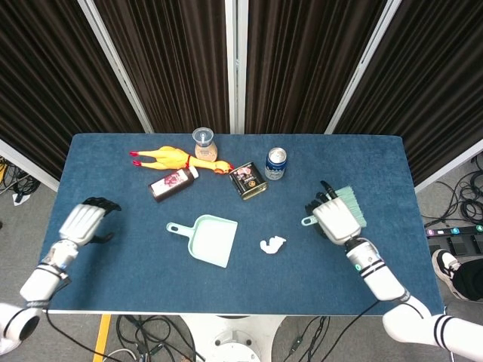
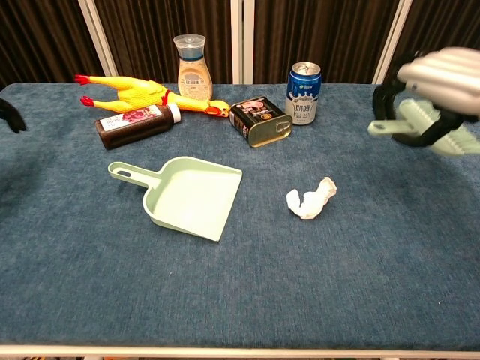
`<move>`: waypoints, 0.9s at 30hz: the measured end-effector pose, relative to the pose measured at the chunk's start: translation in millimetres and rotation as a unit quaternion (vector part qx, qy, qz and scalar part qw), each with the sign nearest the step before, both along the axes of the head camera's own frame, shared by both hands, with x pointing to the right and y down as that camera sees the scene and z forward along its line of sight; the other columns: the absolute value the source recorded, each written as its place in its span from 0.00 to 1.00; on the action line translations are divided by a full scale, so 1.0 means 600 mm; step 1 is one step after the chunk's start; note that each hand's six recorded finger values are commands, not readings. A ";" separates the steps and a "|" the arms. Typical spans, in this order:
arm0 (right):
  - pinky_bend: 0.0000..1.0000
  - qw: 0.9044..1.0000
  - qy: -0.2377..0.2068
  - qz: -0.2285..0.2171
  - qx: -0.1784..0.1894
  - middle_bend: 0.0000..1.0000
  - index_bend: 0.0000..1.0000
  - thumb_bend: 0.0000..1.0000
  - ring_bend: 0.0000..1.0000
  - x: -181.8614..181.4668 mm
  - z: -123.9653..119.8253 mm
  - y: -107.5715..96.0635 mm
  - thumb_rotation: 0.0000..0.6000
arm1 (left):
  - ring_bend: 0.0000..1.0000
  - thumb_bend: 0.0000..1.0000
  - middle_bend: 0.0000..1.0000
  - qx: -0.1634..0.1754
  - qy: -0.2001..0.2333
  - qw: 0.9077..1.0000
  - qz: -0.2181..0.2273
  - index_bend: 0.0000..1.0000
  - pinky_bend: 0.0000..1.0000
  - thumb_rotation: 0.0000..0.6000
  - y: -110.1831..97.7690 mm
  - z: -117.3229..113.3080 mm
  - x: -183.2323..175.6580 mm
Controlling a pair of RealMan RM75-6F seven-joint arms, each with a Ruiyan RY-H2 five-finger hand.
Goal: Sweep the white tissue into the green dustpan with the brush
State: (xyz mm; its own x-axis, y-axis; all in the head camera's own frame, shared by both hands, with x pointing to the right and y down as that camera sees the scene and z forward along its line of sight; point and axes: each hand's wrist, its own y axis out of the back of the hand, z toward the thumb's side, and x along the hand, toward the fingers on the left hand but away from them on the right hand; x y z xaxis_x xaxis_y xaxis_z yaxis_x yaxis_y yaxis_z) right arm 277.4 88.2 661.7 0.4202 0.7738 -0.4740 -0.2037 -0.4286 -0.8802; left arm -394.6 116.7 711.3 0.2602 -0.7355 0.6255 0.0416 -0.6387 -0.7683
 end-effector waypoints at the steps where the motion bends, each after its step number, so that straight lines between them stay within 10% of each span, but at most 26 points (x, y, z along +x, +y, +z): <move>1: 0.08 1.000 -0.001 0.004 0.004 0.56 0.74 0.47 0.26 0.003 -0.008 -0.005 1.00 | 0.19 0.26 0.29 -0.003 0.002 1.000 0.006 0.31 0.21 1.00 -0.003 0.006 0.010; 27: 0.08 0.999 0.003 0.033 -0.008 0.56 0.74 0.46 0.26 0.028 -0.011 -0.012 1.00 | 0.28 0.28 0.42 -0.038 0.055 0.993 0.097 0.43 0.24 1.00 -0.008 0.076 0.218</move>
State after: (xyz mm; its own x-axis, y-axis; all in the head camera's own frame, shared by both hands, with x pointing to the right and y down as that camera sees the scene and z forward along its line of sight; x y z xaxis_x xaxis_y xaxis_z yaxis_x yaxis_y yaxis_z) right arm 294.0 80.9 654.9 0.3660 0.7918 -0.4891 -0.1792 -0.4557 -0.8719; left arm -263.6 112.0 756.7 0.4624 -0.6169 0.6369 0.0871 -0.6832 -0.7250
